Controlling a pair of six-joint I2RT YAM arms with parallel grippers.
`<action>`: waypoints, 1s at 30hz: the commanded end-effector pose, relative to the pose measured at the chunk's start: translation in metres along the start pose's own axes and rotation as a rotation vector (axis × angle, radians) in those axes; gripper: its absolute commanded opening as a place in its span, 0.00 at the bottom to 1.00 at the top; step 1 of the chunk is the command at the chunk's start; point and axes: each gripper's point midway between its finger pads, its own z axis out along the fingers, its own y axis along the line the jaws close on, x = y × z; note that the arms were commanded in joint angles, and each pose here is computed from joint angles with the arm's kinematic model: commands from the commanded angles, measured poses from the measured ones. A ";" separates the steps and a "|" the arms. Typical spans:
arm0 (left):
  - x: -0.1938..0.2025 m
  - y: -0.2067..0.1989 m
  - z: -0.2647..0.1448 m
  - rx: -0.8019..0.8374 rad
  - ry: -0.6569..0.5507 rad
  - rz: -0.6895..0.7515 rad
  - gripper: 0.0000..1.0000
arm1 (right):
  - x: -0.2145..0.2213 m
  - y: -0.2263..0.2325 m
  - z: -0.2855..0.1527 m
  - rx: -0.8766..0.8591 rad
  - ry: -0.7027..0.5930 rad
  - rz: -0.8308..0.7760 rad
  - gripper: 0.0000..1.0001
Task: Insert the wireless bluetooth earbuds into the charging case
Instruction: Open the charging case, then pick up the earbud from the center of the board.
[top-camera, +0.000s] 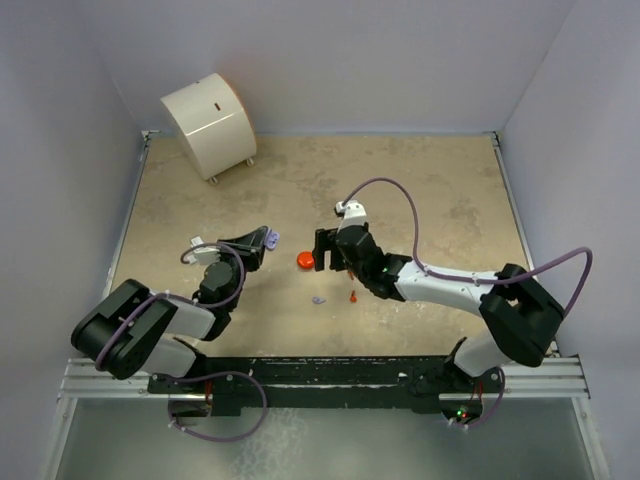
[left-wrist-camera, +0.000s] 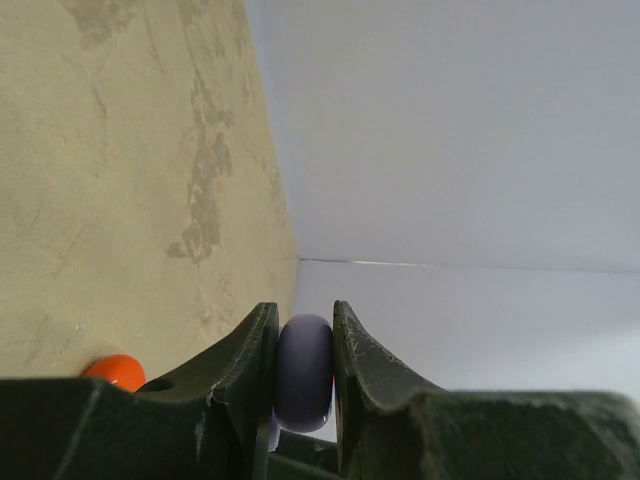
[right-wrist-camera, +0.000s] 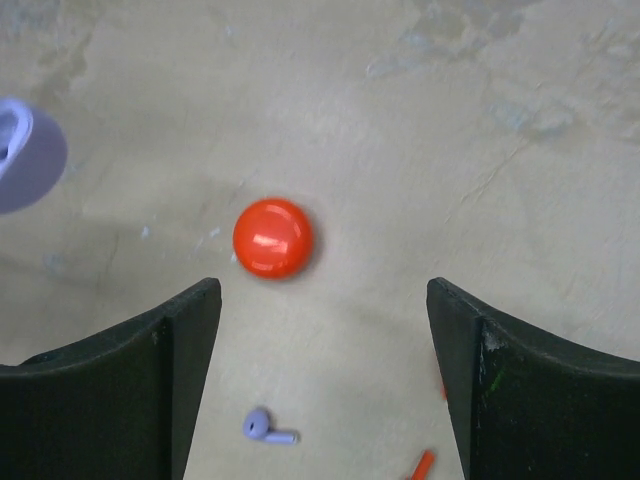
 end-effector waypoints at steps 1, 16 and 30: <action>0.009 -0.037 -0.002 0.149 0.061 -0.096 0.00 | 0.035 0.018 -0.020 0.015 0.100 -0.017 0.84; 0.008 -0.029 -0.008 0.133 0.068 -0.099 0.00 | 0.123 0.059 -0.042 0.079 0.242 -0.192 0.73; 0.004 -0.027 -0.009 0.115 0.050 -0.068 0.00 | 0.118 0.061 -0.036 0.144 0.212 -0.240 0.68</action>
